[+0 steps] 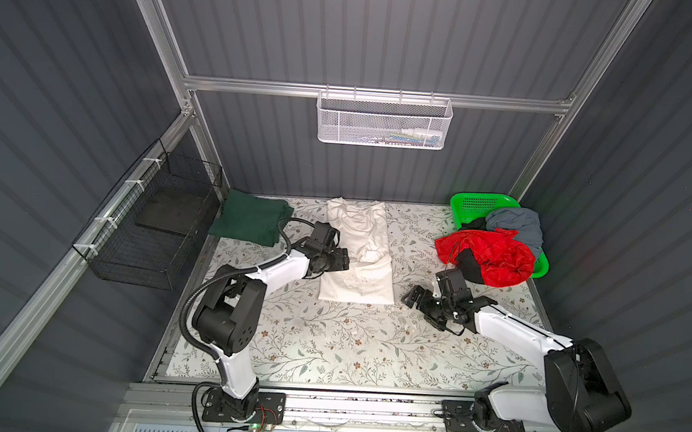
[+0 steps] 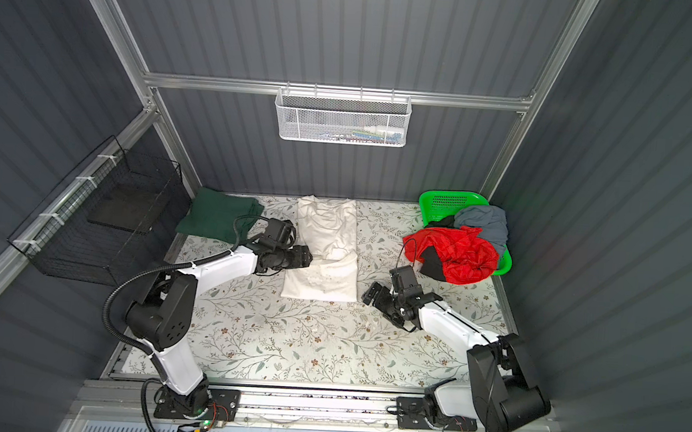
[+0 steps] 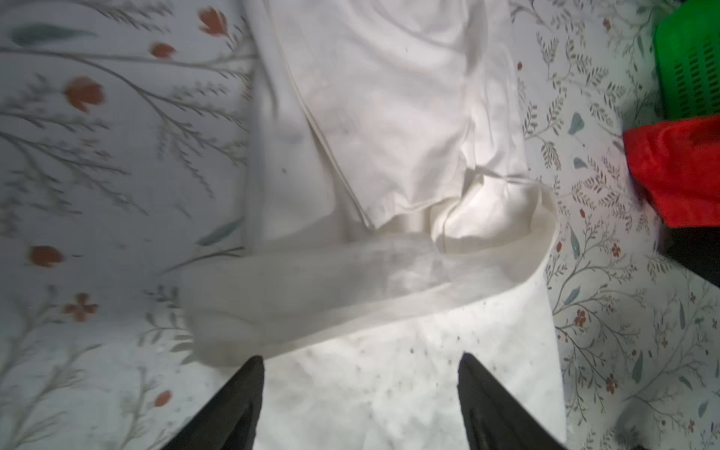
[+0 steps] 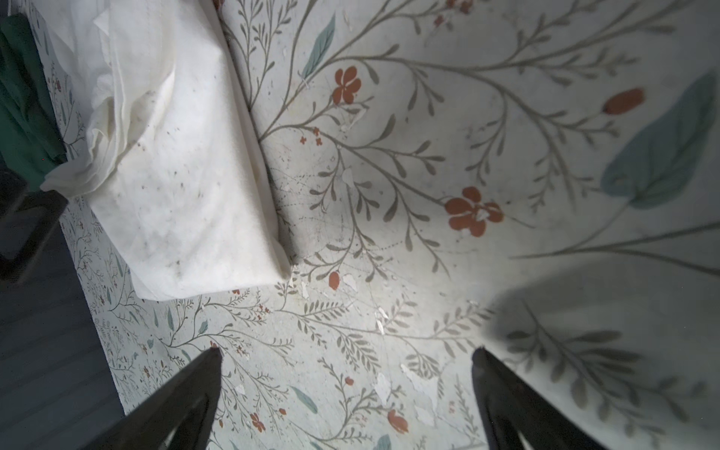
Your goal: Fold and stack the t-shirts
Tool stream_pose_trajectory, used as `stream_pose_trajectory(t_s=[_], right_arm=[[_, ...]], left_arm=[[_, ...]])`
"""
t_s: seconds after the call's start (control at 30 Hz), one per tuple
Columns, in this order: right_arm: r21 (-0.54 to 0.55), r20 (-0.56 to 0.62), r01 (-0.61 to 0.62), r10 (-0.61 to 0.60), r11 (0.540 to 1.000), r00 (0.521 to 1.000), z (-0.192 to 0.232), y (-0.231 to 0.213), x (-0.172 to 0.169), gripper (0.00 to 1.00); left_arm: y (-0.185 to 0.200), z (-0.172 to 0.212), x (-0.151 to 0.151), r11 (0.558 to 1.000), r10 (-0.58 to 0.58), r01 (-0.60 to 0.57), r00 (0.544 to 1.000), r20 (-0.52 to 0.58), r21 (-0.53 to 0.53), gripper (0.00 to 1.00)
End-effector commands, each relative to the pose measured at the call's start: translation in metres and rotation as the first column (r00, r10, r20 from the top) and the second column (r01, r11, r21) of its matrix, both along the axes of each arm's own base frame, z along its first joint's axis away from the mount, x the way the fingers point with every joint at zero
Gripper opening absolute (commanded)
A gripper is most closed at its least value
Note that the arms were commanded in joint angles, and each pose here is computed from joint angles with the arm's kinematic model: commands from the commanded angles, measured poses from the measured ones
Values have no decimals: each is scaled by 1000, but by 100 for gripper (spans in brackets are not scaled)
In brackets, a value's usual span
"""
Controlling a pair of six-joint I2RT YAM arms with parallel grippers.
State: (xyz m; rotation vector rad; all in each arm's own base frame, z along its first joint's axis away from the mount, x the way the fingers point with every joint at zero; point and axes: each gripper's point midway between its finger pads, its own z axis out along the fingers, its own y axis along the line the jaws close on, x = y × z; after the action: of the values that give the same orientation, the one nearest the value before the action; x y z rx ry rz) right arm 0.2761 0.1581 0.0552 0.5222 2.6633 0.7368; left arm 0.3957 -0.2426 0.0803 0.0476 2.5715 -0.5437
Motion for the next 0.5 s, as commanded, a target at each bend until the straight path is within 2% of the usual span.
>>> stream_pose_trajectory(t_s=[0.0,0.17,0.47], right_arm=[[-40,-15,30,-31,999,999,-4,-9,-6,99],[-74,-17,32,-34,997,999,-3,-14,-5,99],[-96,-11,46,-47,994,999,0,-22,-12,99]], left_arm=[[-35,4,-5,996,-76,76,997,-6,-57,75],[-58,-9,-6,993,-113,112,994,-12,-46,75],[-53,-29,26,992,-85,81,996,37,93,76]])
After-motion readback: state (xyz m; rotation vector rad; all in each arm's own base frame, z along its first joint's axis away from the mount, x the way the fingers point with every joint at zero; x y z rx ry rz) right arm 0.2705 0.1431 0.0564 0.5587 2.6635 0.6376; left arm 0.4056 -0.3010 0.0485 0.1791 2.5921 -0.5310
